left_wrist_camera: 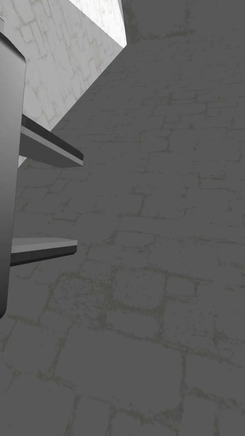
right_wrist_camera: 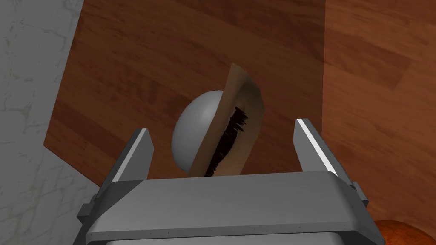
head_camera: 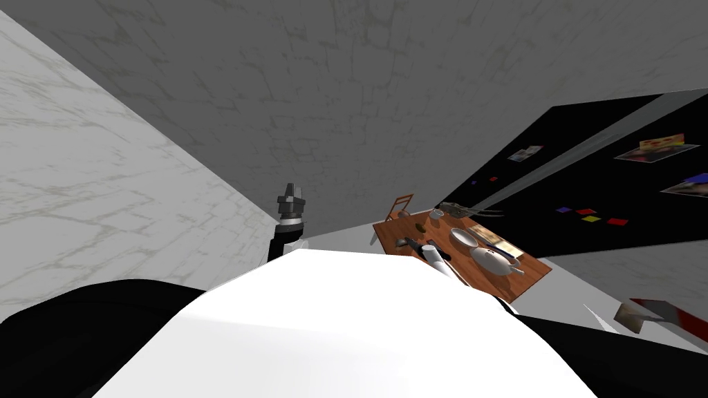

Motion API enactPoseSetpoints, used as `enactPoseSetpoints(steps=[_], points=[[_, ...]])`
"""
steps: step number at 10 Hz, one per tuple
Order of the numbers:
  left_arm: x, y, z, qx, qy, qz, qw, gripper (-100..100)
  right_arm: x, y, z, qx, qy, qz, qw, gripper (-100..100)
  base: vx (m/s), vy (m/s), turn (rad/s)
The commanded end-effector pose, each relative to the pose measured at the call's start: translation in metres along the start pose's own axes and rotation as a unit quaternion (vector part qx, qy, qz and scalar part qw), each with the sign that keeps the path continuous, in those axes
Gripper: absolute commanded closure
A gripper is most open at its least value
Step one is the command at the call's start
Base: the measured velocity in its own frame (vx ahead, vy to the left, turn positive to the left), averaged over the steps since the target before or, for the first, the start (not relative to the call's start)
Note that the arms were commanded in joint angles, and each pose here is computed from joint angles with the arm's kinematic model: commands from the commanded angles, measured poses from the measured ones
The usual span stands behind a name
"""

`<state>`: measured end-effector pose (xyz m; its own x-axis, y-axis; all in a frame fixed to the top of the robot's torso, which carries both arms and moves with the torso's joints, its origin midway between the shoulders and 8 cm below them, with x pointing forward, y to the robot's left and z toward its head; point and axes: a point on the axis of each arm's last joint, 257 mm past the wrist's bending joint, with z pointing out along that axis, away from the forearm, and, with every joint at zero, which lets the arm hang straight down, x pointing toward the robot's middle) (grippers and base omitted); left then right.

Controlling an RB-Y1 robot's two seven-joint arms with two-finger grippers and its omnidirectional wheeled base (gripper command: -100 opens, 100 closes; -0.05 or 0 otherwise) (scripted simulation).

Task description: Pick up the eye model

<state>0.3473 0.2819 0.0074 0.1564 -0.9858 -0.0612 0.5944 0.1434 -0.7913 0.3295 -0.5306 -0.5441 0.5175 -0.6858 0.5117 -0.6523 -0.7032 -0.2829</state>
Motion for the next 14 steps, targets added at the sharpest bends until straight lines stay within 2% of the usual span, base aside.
enactPoseSetpoints(steps=[1, 2, 3, 4, 5, 7, 10, 12, 13, 14], points=[[0.000, 0.000, 0.000, 0.000, 0.000, 0.000, 1.0000, 0, -0.006, 0.003, 0.001, 0.002, -0.017, 0.044, 0.9989, -100, 0.006, -0.017, 0.055], [0.000, 0.000, 0.000, 0.000, 0.000, 0.000, 1.0000, 0, -0.011, 0.007, 0.001, -0.003, -0.021, 0.046, 0.9987, -100, 0.004, -0.016, 0.035], [0.000, 0.000, 0.000, 0.000, 0.000, 0.000, 1.0000, 0, -0.012, 0.005, 0.001, 0.002, -0.031, 0.079, 0.9964, -100, 0.002, -0.018, 0.052], [0.000, 0.000, 0.000, 0.000, 0.000, 0.000, 1.0000, 0, -0.017, 0.010, 0.001, -0.003, -0.036, 0.081, 0.9960, -100, 0.004, -0.016, 0.031], [0.000, 0.000, 0.000, 0.000, 0.000, 0.000, 1.0000, 0, -0.017, 0.007, 0.000, 0.003, -0.044, 0.110, 0.9929, -100, 0.007, -0.013, 0.043], [0.000, 0.000, 0.000, 0.000, 0.000, 0.000, 1.0000, 0, -0.023, 0.011, 0.000, -0.002, -0.049, 0.113, 0.9923, -100, 0.005, -0.008, 0.016], [0.000, 0.000, 0.000, 0.000, 0.000, 0.000, 1.0000, 0, -0.038, 0.014, -0.002, -0.003, -0.080, 0.189, 0.9786, -100, 0.009, -0.014, 0.063], [0.000, 0.000, 0.000, 0.000, 0.000, 0.000, 1.0000, 0, -0.045, 0.015, -0.004, -0.003, -0.093, 0.220, 0.9710, -100, 0.012, -0.017, 0.041], [0.000, 0.000, 0.000, 0.000, 0.000, 0.000, 1.0000, 0, -0.043, 0.014, -0.003, -0.003, -0.089, 0.211, 0.9735, -100, 0.005, -0.007, 0.010], [0.000, 0.000, 0.000, 0.000, 0.000, 0.000, 1.0000, 0, -0.044, 0.014, -0.003, -0.003, -0.090, 0.213, 0.9729, 0, 0.000, 0.000, 0.000]])
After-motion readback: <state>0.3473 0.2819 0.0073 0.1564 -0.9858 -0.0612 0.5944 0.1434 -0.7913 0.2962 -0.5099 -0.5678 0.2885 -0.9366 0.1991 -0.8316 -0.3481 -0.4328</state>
